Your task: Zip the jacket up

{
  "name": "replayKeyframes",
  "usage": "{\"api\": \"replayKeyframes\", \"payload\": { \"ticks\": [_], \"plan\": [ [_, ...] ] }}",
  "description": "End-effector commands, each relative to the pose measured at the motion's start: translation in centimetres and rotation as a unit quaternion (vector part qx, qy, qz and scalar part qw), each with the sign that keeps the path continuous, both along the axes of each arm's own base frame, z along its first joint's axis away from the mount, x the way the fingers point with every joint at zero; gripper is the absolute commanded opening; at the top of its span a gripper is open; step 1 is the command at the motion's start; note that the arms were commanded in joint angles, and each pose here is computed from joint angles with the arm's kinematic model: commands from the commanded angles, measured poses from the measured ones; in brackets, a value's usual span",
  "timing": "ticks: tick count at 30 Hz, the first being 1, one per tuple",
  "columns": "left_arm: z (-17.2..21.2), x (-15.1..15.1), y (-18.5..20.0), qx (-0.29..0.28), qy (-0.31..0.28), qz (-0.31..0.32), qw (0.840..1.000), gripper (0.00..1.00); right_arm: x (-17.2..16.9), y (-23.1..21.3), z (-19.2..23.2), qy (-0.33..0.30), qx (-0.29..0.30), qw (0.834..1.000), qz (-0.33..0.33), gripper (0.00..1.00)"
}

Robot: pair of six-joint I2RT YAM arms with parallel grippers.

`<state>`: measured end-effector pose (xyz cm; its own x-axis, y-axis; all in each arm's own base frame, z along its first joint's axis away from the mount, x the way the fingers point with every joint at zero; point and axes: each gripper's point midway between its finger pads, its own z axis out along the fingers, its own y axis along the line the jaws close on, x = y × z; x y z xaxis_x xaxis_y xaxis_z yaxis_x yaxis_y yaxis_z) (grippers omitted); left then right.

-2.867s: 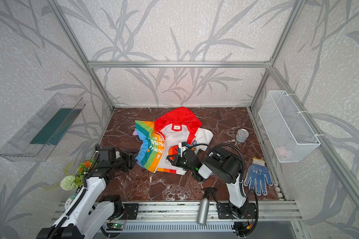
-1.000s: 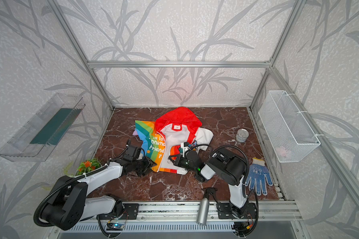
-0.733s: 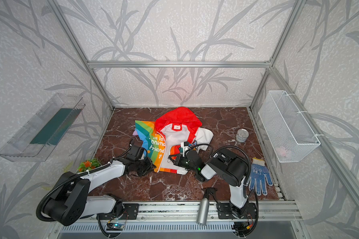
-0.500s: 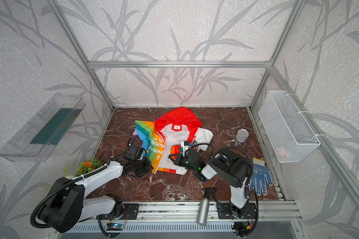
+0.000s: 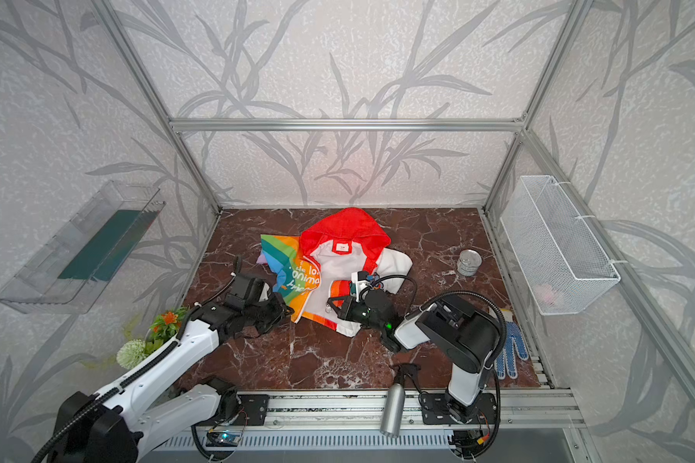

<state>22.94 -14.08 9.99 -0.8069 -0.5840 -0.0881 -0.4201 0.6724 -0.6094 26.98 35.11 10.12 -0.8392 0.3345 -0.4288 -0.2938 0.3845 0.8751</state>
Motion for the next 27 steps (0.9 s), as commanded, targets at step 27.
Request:
{"api": "replayKeyframes", "payload": {
  "ticks": [27],
  "plan": [
    [16.3, 5.1, -2.9, -0.173, -0.262, 0.014, 0.949, 0.0, -0.8, -1.2, 14.8, -0.219, 0.089, 0.972, -0.012, 0.0]
  ]
}}
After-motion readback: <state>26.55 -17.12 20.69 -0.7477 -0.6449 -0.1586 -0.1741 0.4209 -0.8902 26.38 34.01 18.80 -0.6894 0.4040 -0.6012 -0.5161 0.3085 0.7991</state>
